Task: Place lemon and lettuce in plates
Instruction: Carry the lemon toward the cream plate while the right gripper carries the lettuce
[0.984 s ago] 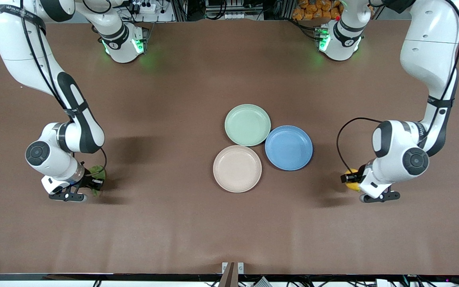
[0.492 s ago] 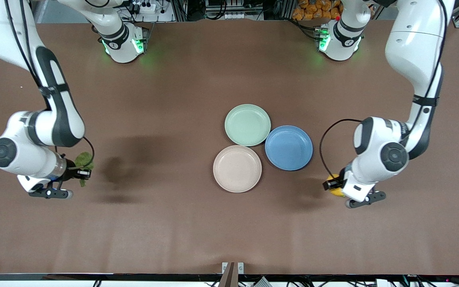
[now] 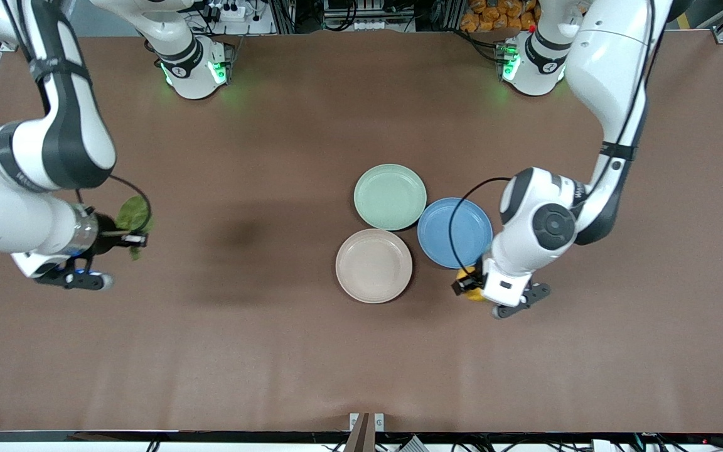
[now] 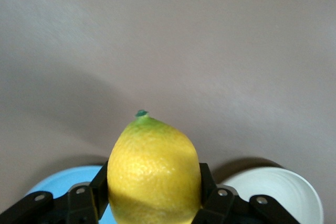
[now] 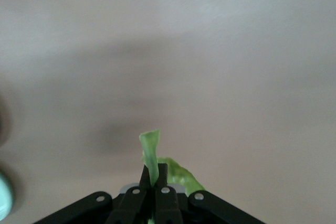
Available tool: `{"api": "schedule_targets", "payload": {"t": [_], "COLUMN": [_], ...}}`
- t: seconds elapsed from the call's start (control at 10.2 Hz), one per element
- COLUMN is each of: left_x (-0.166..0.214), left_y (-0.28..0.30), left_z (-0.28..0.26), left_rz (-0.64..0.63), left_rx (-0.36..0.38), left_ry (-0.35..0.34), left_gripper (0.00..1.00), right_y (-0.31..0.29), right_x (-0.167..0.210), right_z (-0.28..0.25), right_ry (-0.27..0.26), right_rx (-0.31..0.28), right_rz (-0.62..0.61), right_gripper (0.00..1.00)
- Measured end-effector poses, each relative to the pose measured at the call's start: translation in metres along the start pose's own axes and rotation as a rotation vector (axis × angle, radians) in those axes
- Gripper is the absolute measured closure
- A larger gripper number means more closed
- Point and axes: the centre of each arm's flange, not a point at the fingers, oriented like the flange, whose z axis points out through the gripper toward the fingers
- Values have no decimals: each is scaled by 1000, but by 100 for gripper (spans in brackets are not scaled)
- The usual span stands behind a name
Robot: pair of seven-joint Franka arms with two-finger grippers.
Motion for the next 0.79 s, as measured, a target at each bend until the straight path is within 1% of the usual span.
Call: {"api": "schedule_targets", "payload": {"t": [0.1,0.2,0.39,0.49,0.79], "left_x": [-17,-34,-68,-82,-109], "left_y": [14,28,56,65,73], "left_z": [7,16,43,60,100], "left_rz": [-1,1,0,6,23], "left_rx": [-10,-33,-86,-101,-104], "left_ry": [-17,-27,-11,-6,-13], "left_gripper": [32,32,32,32,32], "right_y": [-33,-65,-142,-185,-290], "right_x": [-16,-30,-63,-86,-166], "right_z": [-4,-4,11,32,94], "right_ry": [-24,-41,-28,-15,4], "right_rx": [61,99,127,131,140], "right_rz": [43,91,176,212,283], "right_gripper": [96,96,96,96,96]}}
